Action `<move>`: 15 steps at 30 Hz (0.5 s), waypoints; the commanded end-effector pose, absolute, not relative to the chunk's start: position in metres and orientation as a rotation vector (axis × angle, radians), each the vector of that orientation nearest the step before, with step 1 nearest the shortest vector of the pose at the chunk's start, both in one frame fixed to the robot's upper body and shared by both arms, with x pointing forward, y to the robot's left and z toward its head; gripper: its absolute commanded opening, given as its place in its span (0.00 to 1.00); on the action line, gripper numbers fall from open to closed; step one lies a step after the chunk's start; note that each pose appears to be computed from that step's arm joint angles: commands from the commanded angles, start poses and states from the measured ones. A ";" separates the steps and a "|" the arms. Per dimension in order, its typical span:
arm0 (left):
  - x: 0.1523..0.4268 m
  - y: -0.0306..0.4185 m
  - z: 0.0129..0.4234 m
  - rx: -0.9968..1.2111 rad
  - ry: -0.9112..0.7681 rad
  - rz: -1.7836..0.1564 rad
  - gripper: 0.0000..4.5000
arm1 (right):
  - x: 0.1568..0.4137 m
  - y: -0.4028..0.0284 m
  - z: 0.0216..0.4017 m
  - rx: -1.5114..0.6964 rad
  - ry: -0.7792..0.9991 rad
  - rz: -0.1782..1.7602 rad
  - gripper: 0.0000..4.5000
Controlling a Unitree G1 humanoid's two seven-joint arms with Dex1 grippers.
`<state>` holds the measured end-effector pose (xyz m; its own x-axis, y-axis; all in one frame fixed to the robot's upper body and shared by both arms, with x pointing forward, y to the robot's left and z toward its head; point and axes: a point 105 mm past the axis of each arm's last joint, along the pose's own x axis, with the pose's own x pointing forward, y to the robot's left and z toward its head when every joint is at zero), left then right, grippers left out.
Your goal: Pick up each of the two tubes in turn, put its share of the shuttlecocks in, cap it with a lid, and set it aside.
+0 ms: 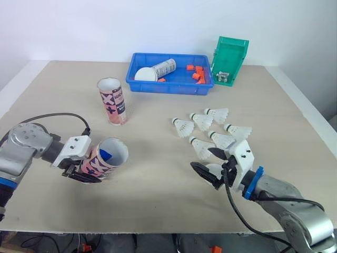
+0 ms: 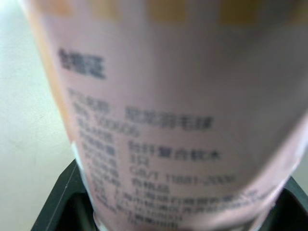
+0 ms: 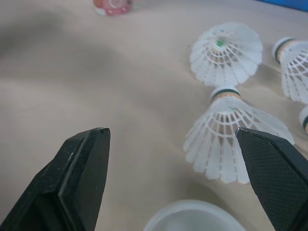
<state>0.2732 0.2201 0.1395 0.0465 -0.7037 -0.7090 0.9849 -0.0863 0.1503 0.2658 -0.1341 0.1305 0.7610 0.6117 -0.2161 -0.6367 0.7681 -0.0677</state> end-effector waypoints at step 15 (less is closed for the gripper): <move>0.264 0.221 0.128 0.769 0.529 -1.531 0.61 | 0.301 -0.127 0.121 -0.211 0.178 0.568 0.18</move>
<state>0.2699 0.2192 0.1387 0.0446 -0.7015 -0.7112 0.9815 -0.1020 0.1621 0.2998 -0.1283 0.1108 0.8202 0.5102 -0.2590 -0.5506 0.8268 -0.1148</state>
